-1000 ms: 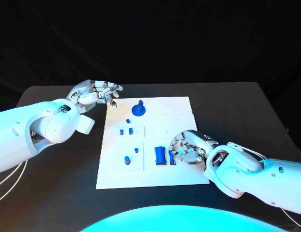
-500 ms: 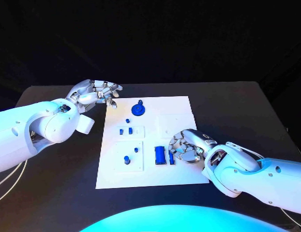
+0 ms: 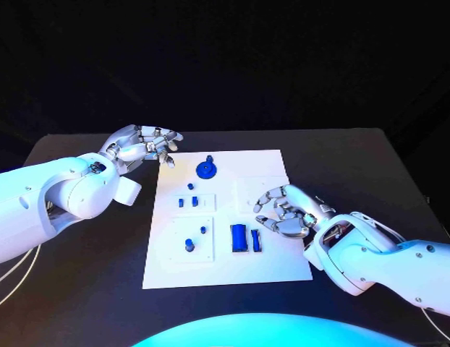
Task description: Assemble the parts on the task board
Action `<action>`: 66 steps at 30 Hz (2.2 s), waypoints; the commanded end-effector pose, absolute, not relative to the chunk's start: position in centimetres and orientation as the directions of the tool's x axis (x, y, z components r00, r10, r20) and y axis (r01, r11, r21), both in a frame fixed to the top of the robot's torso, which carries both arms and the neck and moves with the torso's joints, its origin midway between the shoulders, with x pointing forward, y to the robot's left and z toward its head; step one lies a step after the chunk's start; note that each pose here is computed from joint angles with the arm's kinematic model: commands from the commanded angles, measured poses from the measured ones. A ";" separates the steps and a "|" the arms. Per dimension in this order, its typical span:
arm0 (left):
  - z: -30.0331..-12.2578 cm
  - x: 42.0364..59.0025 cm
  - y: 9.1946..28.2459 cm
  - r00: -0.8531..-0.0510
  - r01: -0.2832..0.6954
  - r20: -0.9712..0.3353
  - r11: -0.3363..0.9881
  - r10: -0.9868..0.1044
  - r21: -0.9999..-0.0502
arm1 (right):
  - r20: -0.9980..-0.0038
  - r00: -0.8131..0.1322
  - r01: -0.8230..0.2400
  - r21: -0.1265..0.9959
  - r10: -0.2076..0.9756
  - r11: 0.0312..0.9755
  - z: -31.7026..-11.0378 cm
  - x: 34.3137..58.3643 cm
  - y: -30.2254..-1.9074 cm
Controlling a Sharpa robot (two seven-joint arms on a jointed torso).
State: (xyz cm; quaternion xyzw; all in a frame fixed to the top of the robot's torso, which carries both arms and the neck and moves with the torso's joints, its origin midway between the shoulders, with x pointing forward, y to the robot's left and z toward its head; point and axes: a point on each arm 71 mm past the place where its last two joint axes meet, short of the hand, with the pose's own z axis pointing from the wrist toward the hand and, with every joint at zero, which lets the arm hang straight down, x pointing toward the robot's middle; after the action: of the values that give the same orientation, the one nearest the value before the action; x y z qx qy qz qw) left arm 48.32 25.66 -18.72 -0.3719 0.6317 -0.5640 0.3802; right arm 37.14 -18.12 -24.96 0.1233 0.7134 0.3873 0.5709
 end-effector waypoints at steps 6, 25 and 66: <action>-19.4 49.1 25.8 -0.350 -0.039 -0.035 0.052 -0.936 -0.998 | -0.482 -0.229 -0.169 0.875 0.846 0.453 -23.3 42.8 -22.0; -22.2 51.7 25.1 -0.254 -0.057 0.007 0.008 -0.967 -0.998 | -0.368 -0.088 -0.088 0.928 0.926 0.361 -23.7 51.2 -24.9; -22.4 46.2 19.2 -0.017 -0.001 0.010 -0.010 -1.000 -1.000 | 0.010 -0.017 0.001 1.000 1.000 -0.010 -22.4 46.2 -19.2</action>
State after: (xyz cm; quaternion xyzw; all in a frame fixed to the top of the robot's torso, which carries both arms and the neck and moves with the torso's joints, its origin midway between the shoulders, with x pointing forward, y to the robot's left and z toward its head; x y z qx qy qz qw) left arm 46.20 19.31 -22.65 -0.5027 0.5095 -0.5033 0.4842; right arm 46.19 -19.23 -22.58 0.5015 0.5082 0.5028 0.4873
